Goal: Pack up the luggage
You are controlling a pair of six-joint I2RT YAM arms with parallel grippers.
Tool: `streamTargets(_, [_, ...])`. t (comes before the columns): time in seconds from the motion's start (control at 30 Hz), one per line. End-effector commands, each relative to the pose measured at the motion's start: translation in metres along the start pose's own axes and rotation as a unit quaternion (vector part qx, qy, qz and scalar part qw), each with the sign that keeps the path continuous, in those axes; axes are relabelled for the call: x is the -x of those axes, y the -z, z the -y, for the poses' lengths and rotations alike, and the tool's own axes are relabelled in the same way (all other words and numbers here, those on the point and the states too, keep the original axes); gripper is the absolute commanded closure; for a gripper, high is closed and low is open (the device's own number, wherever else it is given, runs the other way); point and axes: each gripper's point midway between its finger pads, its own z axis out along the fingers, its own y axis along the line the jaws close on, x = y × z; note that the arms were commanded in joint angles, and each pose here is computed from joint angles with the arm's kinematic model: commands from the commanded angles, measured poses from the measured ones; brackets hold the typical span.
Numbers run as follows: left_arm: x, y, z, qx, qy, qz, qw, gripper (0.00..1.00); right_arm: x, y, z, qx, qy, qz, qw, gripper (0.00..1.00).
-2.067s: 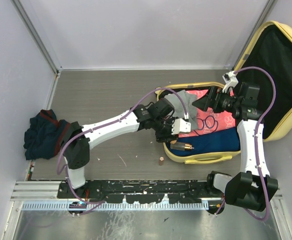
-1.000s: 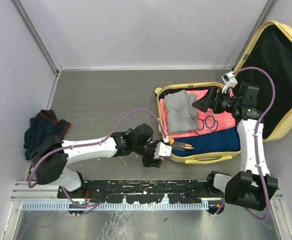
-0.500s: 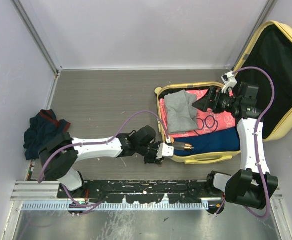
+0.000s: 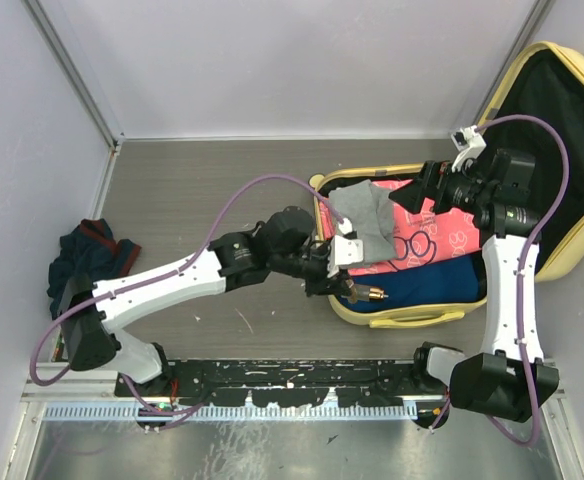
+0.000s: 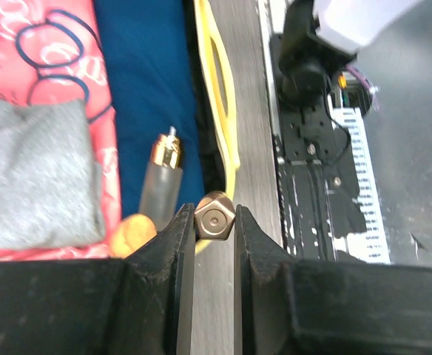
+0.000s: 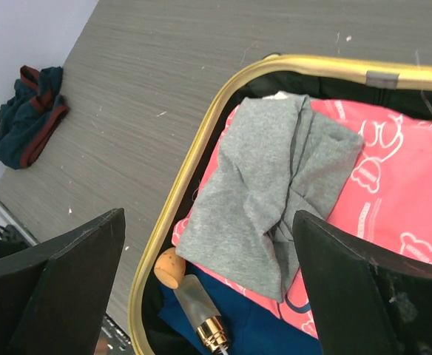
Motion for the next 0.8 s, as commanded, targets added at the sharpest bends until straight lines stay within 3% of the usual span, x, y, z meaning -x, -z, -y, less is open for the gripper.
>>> streamTargets(0.0, [0.010, -0.004, -0.013, 0.020, 0.018, -0.031, 0.999, 0.94, 0.030, 0.013, -0.012, -0.007, 0.057, 0.031, 0.998, 0.02])
streamTargets(0.23, [-0.012, -0.016, -0.053, 0.092, -0.002, -0.107, 0.990, 0.93, 0.049, 0.020, -0.005, -0.052, 0.076, 0.040, 0.995, 0.02])
streamTargets(0.53, [-0.032, -0.052, -0.081, 0.124, -0.031, -0.149, 0.981, 0.91, 0.091, 0.042, 0.009, -0.143, 0.145, 0.068, 0.977, 0.02])
streamTargets(0.6, [-0.034, -0.060, -0.085, 0.127, -0.032, -0.154, 0.979, 0.85, 0.105, 0.048, 0.012, -0.165, 0.157, 0.080, 0.970, 0.02])
streamTargets(0.7, [-0.028, -0.070, -0.082, 0.110, -0.018, -0.144, 0.983, 0.61, 0.129, 0.062, 0.014, -0.204, 0.182, 0.105, 0.956, 0.02])
streamTargets(0.77, [-0.011, -0.072, -0.075, 0.093, -0.006, -0.118, 0.989, 0.50, 0.147, 0.072, 0.014, -0.226, 0.202, 0.125, 0.945, 0.02])
